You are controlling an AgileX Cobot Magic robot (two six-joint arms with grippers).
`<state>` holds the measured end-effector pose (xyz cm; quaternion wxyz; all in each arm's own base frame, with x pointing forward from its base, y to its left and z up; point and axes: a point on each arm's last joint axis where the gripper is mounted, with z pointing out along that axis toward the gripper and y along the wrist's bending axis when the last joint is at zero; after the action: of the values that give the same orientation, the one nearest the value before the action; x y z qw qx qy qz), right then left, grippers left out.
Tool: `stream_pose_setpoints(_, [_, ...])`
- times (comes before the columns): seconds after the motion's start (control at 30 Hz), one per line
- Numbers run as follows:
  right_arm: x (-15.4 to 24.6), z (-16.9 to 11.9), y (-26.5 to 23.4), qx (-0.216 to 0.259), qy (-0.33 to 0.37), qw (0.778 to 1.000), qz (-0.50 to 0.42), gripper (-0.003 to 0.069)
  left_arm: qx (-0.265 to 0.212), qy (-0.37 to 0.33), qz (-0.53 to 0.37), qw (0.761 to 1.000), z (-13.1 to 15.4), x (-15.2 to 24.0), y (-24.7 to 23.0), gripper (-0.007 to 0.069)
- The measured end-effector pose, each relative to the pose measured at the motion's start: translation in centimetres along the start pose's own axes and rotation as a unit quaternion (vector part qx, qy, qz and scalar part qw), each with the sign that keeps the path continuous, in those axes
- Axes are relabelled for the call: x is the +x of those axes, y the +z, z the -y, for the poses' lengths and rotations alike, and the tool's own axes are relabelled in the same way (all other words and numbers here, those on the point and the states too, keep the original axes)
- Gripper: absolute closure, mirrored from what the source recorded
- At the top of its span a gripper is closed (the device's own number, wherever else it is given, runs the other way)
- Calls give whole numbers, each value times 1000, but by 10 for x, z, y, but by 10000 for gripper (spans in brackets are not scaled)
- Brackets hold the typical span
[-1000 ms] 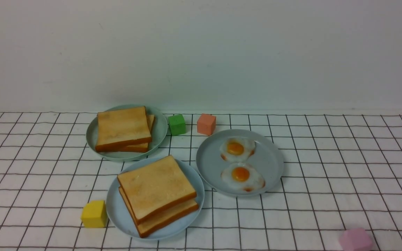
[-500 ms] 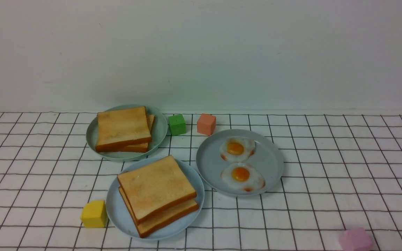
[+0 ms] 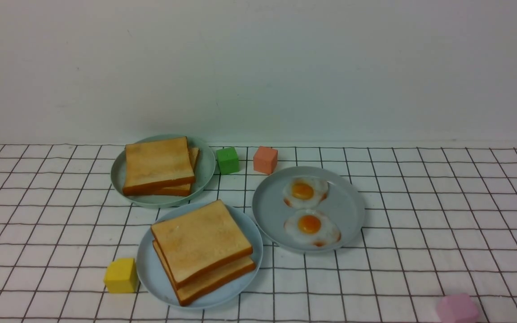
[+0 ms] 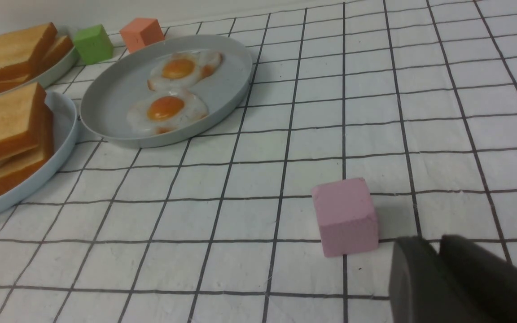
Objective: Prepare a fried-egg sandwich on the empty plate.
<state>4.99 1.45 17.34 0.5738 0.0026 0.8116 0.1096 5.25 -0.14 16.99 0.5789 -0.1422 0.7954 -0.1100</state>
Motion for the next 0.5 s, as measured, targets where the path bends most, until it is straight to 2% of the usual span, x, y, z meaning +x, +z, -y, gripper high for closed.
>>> stream_pose_setpoints(0.5, [0,0,0,0,0,1000,0,553,0,0,0,1000,0,0,0,588])
